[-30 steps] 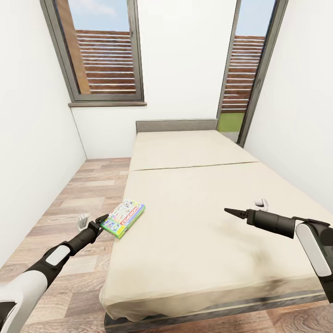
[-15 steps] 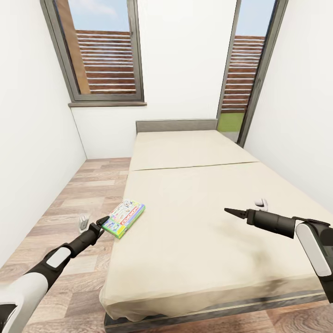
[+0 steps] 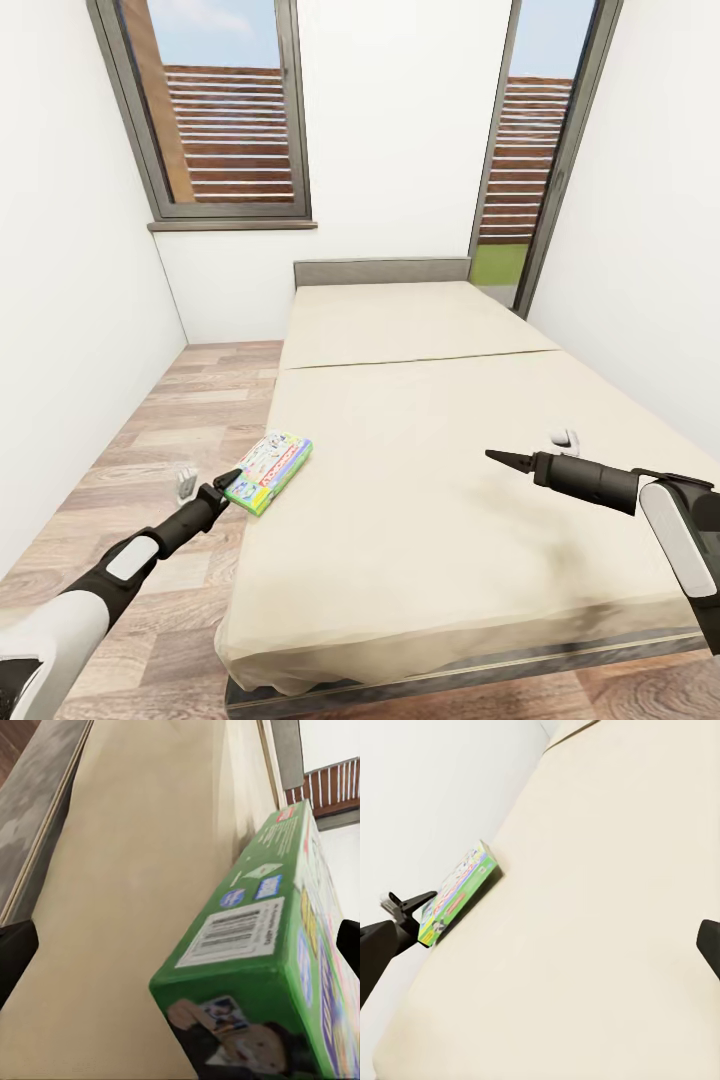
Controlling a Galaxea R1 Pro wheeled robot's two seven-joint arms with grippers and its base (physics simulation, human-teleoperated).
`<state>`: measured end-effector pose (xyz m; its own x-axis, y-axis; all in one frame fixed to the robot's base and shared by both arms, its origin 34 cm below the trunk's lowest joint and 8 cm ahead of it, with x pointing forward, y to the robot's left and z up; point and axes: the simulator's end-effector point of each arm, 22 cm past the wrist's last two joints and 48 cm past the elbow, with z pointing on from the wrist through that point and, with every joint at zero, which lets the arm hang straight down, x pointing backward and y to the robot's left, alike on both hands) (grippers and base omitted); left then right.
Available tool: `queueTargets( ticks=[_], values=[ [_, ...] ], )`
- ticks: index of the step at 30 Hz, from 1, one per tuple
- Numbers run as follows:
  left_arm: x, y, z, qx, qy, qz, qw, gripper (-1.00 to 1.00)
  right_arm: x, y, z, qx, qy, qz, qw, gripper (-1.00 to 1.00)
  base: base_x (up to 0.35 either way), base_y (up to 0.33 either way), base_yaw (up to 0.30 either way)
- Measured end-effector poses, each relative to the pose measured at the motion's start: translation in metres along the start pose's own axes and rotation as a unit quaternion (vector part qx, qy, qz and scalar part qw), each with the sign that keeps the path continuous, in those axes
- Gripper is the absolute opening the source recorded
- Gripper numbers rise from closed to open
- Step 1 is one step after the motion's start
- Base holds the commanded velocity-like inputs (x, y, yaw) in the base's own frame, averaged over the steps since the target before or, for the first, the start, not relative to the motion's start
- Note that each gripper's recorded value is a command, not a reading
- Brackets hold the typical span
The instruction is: Put all the toys in the child's room - the three board games (two on the bed and one on the table), the two jigsaw puzzles on the table, and the tennis ball on the table - inside the toy box on the table in the child's room.
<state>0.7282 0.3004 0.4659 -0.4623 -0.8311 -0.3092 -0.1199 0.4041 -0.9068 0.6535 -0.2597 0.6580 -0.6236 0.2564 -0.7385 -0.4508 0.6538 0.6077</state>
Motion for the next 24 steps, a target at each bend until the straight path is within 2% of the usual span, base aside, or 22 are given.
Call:
queueTargets(
  ticks=[4, 5, 10, 24],
  values=[
    [0.002, -0.0006, 0.0009, 0.001, 0.001, -0.001, 1.0, 1.0, 0.0, -0.0001, 0.0, 0.0, 0.0, 0.0, 1.0, 1.0, 0.0, 0.0, 0.0],
    [0.0032, -0.001, 0.0014, 0.001, 0.002, -0.001, 1.0, -1.0, 0.0, -0.0002, 0.0, 0.0, 0.0, 0.0, 1.0, 1.0, 0.0, 0.0, 0.0],
    [0.0041, -0.0037, 0.0028, 0.005, 0.0, -0.007, 1.0, -1.0, 0.0, -0.0003, 0.0, 0.001, 0.0, 0.0, 1.0, 1.0, 0.0, 0.0, 0.0],
    [0.0074, -0.0047, 0.0037, 0.007, 0.003, -0.007, 0.9999, -1.0, 0.0, -0.0005, 0.0, 0.001, 0.0, 0.0, 1.0, 1.0, 0.0, 0.0, 0.0]
  ],
)
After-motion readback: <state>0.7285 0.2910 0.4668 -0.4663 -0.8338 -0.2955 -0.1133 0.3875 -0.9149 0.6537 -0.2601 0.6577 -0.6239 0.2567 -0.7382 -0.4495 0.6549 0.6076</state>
